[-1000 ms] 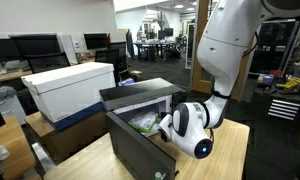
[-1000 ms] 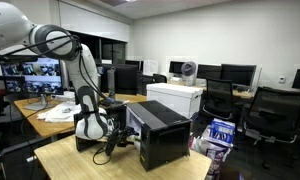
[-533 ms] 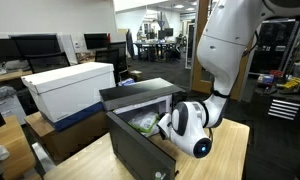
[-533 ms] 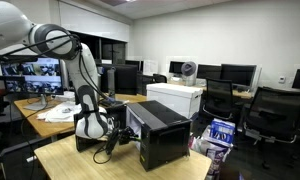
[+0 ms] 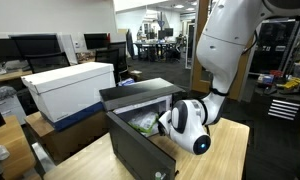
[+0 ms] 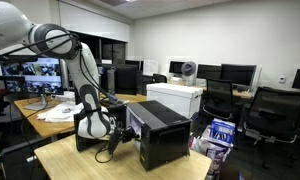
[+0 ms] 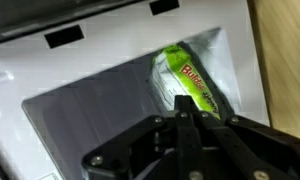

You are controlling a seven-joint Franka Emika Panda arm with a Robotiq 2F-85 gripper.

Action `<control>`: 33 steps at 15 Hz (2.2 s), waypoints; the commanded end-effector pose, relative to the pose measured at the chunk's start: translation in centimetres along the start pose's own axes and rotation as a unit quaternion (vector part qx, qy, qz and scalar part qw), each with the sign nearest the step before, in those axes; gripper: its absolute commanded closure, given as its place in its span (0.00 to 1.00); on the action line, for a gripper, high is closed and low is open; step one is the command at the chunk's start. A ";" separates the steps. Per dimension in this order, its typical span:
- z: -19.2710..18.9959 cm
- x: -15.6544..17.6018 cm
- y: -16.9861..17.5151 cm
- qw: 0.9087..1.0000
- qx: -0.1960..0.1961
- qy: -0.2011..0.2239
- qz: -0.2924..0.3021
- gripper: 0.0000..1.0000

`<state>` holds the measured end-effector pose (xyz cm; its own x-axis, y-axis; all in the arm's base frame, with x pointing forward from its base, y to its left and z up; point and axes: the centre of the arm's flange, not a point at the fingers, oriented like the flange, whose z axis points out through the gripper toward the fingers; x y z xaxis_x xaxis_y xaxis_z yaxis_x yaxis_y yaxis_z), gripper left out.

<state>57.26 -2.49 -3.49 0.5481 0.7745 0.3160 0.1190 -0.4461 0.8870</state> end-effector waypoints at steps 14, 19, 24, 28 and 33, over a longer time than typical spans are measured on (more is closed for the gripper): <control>2.5 0.6 -0.7 0.999 0.042 -0.005 0.031 1.00; 3.9 1.4 -1.5 0.998 0.042 -0.003 0.045 1.00; 4.3 3.0 -1.9 0.997 0.040 0.005 0.066 1.00; 4.8 4.3 -1.9 0.996 0.034 0.010 0.079 1.00; 6.5 5.5 -1.7 0.995 0.017 0.000 0.097 1.00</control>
<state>63.93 -0.17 -5.11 0.5429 0.7007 0.4629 0.0644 -0.5844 0.8089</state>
